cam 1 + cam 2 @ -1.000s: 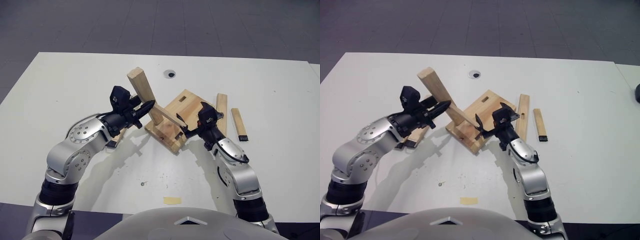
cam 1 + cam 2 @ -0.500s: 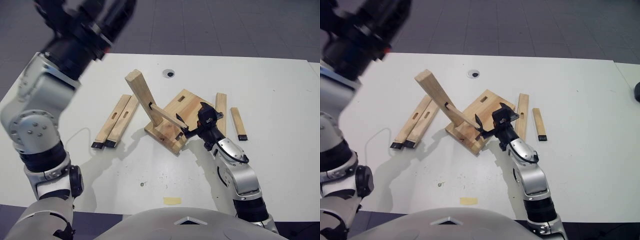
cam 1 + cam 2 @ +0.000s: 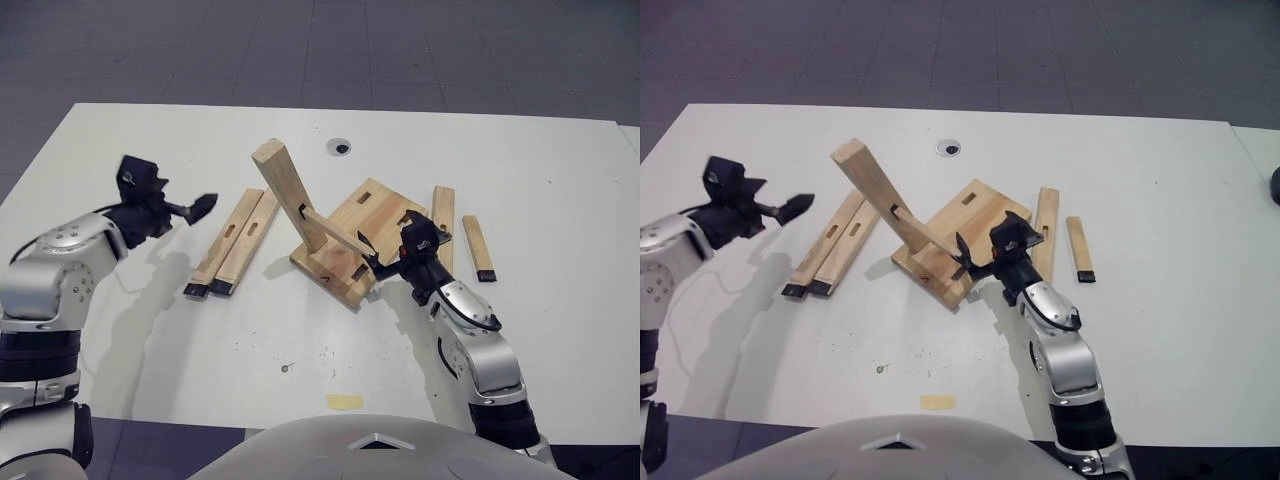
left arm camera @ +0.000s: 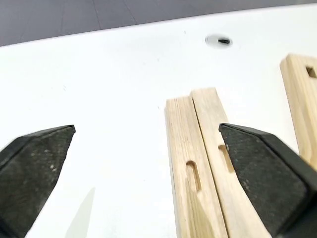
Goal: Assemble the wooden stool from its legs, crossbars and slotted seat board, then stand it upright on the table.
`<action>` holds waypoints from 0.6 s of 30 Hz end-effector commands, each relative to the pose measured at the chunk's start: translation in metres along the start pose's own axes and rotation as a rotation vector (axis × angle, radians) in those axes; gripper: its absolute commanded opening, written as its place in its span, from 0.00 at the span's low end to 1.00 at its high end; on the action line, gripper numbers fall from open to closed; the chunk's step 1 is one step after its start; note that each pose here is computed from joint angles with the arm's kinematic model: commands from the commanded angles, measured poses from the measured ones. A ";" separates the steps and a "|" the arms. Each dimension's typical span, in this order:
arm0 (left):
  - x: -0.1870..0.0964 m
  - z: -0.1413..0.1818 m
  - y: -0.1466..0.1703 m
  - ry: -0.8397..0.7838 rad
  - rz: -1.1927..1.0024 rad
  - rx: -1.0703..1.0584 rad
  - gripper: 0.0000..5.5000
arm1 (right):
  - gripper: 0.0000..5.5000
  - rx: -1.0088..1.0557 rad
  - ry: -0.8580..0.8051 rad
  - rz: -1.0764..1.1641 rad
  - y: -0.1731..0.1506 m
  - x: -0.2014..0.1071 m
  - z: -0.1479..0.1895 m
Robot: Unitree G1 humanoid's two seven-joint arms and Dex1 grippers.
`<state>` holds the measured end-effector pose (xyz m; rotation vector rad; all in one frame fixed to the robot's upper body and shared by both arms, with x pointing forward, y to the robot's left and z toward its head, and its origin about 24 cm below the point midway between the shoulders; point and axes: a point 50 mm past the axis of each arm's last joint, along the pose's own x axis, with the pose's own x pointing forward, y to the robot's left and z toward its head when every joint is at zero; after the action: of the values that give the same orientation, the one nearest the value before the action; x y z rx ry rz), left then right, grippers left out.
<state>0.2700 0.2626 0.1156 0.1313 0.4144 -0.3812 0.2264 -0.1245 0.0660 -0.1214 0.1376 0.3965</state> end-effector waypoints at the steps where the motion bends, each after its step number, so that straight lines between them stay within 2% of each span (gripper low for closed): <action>1: 0.007 -0.019 -0.007 0.077 -0.057 0.079 0.98 | 0.98 0.004 -0.003 0.000 -0.001 0.000 0.001; 10: 0.010 -0.064 0.004 0.268 -0.096 0.232 0.98 | 0.98 0.005 -0.004 -0.003 0.000 0.000 0.001; 18: 0.004 -0.052 0.025 0.263 -0.049 0.280 0.98 | 0.98 0.009 -0.004 0.003 0.003 0.001 0.001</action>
<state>0.2651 0.2845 0.0656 0.4052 0.5829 -0.4898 0.2262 -0.1234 0.0657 -0.1190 0.1384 0.3987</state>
